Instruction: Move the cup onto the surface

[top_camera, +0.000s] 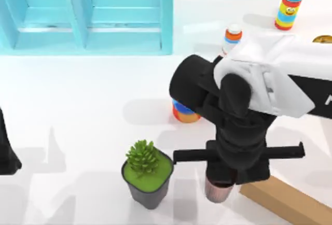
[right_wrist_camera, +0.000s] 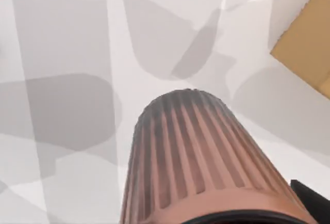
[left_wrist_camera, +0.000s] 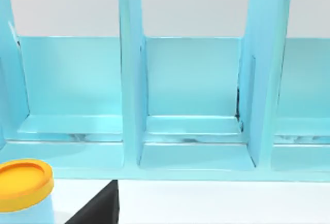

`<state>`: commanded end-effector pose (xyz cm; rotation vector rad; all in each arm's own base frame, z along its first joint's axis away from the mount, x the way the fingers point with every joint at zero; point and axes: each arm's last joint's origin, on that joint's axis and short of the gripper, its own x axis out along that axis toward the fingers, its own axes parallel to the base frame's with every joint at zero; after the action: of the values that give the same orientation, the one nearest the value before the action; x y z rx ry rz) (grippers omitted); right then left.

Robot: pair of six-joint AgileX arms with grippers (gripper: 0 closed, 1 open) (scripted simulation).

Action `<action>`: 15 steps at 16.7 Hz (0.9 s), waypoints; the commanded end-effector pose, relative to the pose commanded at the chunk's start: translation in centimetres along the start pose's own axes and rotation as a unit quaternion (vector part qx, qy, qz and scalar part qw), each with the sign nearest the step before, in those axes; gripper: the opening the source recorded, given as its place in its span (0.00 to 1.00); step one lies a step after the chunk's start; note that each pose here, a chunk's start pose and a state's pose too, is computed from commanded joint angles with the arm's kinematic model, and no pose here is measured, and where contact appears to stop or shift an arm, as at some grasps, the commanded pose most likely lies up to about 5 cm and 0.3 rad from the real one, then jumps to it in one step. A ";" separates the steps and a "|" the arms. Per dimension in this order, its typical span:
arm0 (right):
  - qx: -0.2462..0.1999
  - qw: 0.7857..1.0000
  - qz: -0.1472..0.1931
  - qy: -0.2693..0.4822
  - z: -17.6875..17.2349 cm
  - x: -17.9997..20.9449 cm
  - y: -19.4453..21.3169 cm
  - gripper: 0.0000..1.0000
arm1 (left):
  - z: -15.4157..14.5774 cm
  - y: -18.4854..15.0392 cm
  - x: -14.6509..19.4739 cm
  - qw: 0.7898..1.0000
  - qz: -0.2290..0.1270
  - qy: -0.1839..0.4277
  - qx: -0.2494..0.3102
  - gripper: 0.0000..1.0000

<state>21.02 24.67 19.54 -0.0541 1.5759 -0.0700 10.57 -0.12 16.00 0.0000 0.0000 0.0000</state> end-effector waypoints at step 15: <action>0.000 1.000 0.000 0.000 0.0 0.0 0.0 0.90 | 0.0 0.0 0.0 1.000 0.000 0.000 0.000 1.00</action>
<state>21.02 24.67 19.53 -0.0542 1.5759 -0.0701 10.57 -0.12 16.00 0.0000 0.0000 0.0000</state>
